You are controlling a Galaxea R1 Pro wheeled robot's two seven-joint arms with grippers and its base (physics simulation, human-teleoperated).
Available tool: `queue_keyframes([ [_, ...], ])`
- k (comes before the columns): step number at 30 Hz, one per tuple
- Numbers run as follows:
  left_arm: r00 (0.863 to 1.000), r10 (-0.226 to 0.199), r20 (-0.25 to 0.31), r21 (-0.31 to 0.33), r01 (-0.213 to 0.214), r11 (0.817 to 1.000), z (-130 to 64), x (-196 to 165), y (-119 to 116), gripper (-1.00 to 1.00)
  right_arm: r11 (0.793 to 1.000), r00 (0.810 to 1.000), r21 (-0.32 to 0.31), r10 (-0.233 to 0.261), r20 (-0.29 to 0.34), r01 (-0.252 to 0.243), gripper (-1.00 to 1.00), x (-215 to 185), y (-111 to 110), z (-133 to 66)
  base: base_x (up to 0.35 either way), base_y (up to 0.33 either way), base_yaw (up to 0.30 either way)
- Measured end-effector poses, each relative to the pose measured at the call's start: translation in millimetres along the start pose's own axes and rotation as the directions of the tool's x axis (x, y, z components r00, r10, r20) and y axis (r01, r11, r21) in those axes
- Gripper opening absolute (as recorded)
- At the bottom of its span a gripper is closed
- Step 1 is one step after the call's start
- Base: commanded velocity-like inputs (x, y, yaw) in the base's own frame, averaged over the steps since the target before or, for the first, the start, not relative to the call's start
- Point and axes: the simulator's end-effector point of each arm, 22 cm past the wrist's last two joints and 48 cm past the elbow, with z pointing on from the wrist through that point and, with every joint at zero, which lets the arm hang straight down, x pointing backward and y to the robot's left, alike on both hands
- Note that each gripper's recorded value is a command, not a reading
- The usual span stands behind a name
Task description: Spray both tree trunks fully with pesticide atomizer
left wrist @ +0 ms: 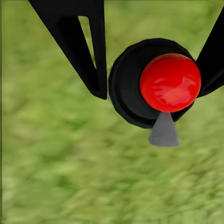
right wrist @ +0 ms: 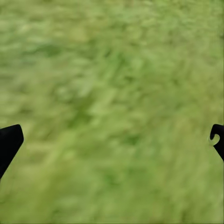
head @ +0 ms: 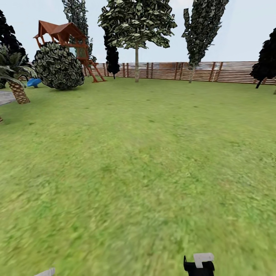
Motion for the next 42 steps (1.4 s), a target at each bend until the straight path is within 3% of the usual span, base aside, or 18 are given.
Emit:
queue_keyframes([
  [6, 1.0, 0.0, -0.001, 0.002, 0.0, 1.0, -0.4, 0.7, -1.2, -1.0, 1.0, 1.0, 0.002, 0.001, -0.001, -0.001, 1.0, 0.6, -0.6, -0.1, 0.339, 0.101, -0.167],
  [42, 1.0, 0.0, -0.002, 0.003, 0.0, 1.0, -0.3, 0.8, -1.5, -1.0, 1.0, 1.0, 0.002, 0.002, -0.002, -0.002, 1.0, 0.9, -0.6, -0.1, 0.339, 0.073, -0.001],
])
